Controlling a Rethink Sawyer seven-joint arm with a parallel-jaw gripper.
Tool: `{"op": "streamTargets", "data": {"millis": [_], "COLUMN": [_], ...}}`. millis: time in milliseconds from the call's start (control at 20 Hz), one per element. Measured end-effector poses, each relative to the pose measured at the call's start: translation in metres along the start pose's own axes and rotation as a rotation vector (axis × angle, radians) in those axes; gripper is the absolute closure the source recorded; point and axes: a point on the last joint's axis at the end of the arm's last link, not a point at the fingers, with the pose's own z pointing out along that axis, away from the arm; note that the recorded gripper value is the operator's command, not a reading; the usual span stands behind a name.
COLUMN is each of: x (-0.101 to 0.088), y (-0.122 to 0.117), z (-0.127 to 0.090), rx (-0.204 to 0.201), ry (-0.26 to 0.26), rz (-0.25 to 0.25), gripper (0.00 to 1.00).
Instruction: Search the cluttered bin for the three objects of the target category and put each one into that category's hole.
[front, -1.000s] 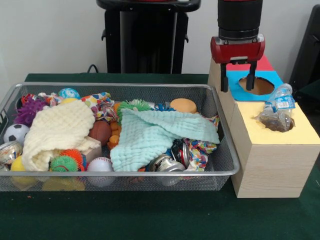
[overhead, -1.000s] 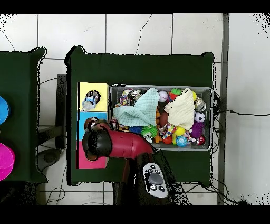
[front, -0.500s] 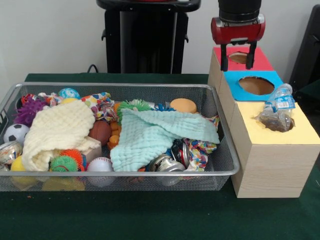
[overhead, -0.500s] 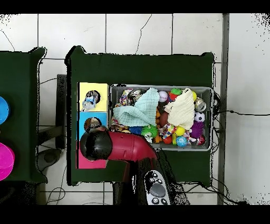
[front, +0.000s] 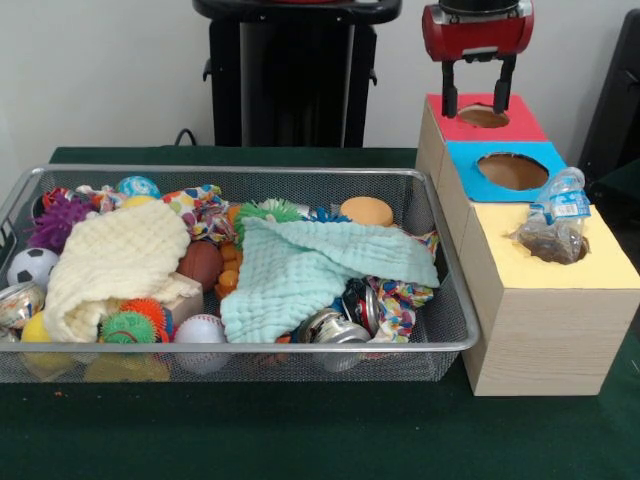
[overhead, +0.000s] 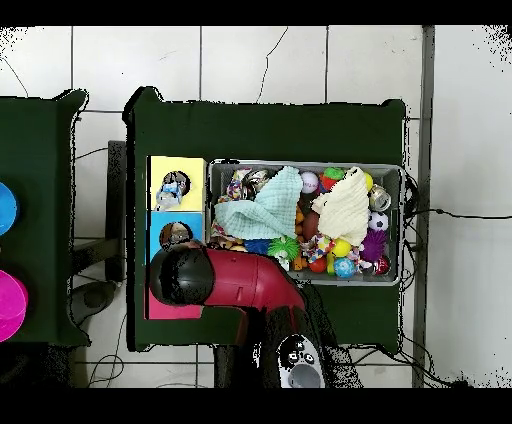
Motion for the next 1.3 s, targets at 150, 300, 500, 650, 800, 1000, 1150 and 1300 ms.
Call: {"op": "streamTargets", "data": {"millis": [150, 300, 500, 650, 800, 1000, 1150, 1300], "x": [-0.001, -0.004, -0.013, -0.022, -0.034, -0.055, -0.072, -0.084], "y": [0.0, 0.002, 0.013, 0.021, 0.031, 0.044, 0.056, 0.065], "z": [-0.001, 0.001, 0.002, 0.002, 0.001, -0.001, -0.005, -0.01], "rx": [0.0, 0.001, -0.001, -0.003, -0.005, 0.002, 0.003, -0.003], "ry": [-0.003, -0.005, -0.019, -0.031, -0.051, -0.088, -0.118, -0.141], "rz": [-0.001, -0.005, -0.016, -0.017, -0.013, -0.002, 0.02, 0.051], "gripper": [0.0, 0.0, 0.0, 0.0, 0.0, 0.0, 0.0, 0.0]}}
